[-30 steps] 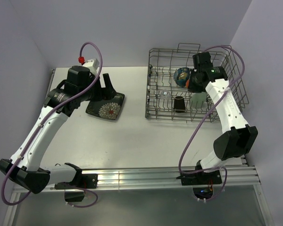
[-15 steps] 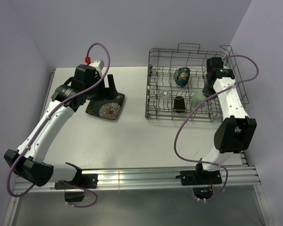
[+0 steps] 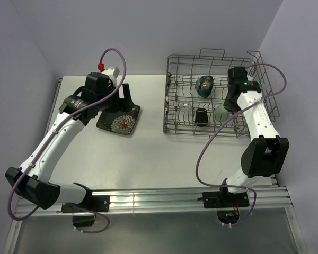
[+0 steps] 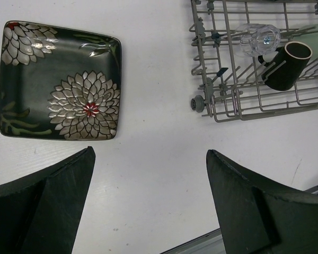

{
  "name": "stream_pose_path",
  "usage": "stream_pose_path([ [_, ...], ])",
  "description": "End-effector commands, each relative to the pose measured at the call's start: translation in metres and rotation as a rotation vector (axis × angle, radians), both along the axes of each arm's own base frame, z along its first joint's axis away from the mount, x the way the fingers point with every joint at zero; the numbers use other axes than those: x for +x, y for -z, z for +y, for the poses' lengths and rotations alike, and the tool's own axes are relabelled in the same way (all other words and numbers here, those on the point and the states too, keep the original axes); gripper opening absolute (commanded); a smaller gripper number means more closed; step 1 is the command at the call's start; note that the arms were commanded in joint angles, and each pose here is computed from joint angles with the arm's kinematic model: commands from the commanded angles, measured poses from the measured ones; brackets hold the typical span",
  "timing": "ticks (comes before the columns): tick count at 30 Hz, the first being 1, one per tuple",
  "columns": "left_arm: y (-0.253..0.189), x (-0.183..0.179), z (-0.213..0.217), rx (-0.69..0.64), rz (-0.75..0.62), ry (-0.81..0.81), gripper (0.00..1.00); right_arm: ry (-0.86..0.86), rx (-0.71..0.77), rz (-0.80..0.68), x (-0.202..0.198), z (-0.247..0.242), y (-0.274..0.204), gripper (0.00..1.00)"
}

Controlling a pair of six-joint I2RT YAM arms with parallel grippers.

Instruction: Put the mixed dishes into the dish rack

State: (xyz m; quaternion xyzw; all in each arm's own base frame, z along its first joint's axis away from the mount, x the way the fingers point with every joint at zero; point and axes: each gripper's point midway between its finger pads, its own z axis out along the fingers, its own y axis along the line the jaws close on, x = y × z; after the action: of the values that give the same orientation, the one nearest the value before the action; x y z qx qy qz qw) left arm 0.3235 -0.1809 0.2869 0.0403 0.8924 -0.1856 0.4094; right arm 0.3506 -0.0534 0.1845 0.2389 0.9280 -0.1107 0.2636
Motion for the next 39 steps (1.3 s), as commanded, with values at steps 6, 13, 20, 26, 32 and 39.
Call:
stream_pose_path([
  [6,-0.005,0.0,-0.003,0.011,-0.037,0.033,0.92,-0.168,0.033,-0.119,0.052,0.058,-0.021,0.0],
  [13,-0.005,0.0,0.003,0.033,-0.036,0.004,0.92,-0.198,0.046,-0.106,0.077,0.068,-0.009,0.0],
  [20,-0.003,-0.001,0.003,0.037,-0.024,0.004,0.92,-0.214,0.083,-0.084,0.091,0.078,0.011,0.0],
  [26,0.003,-0.003,0.005,0.043,-0.003,-0.002,0.92,-0.207,0.079,-0.049,0.087,0.078,0.024,0.0],
  [32,0.008,-0.001,0.006,0.044,0.009,-0.006,0.92,-0.199,0.081,-0.02,0.076,0.076,0.036,0.0],
  [39,0.014,0.003,0.005,0.044,0.019,-0.015,0.92,-0.193,0.08,0.005,0.061,0.078,0.047,0.0],
])
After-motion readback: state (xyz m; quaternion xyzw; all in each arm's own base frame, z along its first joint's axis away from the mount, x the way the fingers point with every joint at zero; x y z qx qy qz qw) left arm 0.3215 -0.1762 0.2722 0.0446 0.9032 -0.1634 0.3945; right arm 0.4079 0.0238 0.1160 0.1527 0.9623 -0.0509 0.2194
